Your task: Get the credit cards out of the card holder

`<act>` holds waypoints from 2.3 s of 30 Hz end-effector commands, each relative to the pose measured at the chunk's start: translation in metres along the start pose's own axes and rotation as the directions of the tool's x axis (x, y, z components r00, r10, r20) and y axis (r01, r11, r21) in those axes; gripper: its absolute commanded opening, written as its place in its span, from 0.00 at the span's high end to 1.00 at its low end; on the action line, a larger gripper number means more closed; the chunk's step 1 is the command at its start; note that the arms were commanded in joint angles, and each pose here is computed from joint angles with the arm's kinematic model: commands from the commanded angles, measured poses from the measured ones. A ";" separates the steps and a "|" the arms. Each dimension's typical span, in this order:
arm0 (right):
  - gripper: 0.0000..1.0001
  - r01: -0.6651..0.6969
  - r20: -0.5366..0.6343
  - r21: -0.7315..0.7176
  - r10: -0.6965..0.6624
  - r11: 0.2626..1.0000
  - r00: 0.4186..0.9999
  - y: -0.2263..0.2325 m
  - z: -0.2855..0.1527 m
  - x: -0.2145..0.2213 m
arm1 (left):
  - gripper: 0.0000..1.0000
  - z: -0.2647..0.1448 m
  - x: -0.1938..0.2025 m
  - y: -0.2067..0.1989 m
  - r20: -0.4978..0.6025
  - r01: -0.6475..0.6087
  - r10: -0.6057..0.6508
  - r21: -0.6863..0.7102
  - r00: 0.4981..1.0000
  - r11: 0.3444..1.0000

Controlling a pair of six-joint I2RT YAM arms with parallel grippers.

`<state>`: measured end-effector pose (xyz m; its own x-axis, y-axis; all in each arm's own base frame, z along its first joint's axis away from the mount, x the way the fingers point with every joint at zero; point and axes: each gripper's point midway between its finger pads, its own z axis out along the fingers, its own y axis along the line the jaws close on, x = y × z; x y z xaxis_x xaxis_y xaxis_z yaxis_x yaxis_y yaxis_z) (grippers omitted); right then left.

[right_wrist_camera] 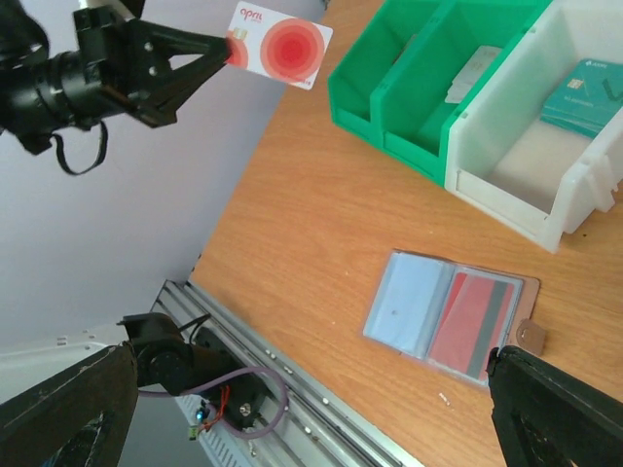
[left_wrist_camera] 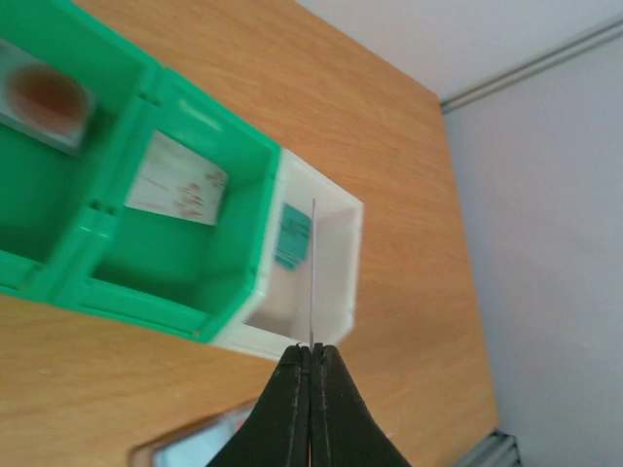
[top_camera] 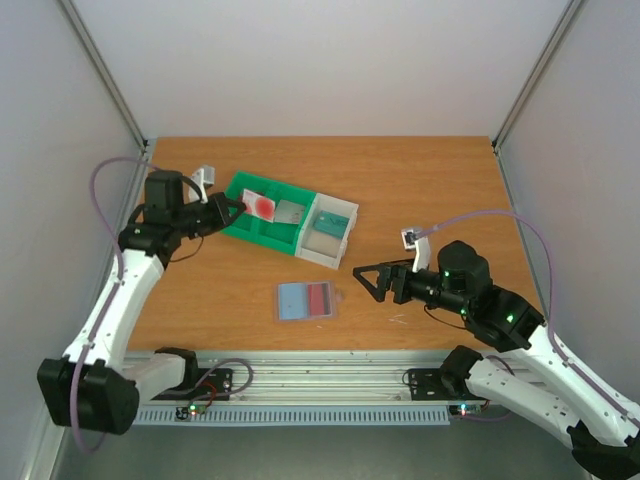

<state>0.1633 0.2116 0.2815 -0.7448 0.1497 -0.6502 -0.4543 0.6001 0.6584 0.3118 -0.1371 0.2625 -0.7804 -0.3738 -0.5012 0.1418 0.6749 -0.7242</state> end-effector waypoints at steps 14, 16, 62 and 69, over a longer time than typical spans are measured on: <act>0.01 0.089 0.058 0.035 -0.091 0.995 0.994 0.002 -0.001 -0.019 | 1.00 0.048 -0.092 0.099 -0.095 -0.023 -0.003 -0.273 0.995 0.962; 0.01 0.104 0.073 0.038 -0.106 0.994 0.992 0.003 -0.003 -0.023 | 0.99 0.056 -0.100 0.104 -0.116 -0.052 0.020 -0.278 0.993 0.959; 0.01 0.164 0.036 0.179 -0.173 0.970 0.984 -0.006 0.030 -0.051 | 0.96 0.173 -0.104 0.186 -0.274 -0.075 0.014 -0.216 0.962 0.974; 0.02 0.166 0.043 0.209 -0.179 0.964 0.983 -0.012 0.031 -0.053 | 0.87 0.174 -0.107 0.188 -0.281 -0.094 0.026 -0.233 0.959 0.968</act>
<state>0.2174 0.2242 0.2909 -0.6575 0.0601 -0.7511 -0.4646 0.7524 0.4670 0.5185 -0.0813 0.0954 -0.9252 -0.1821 -0.3328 0.0408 0.8243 -0.5646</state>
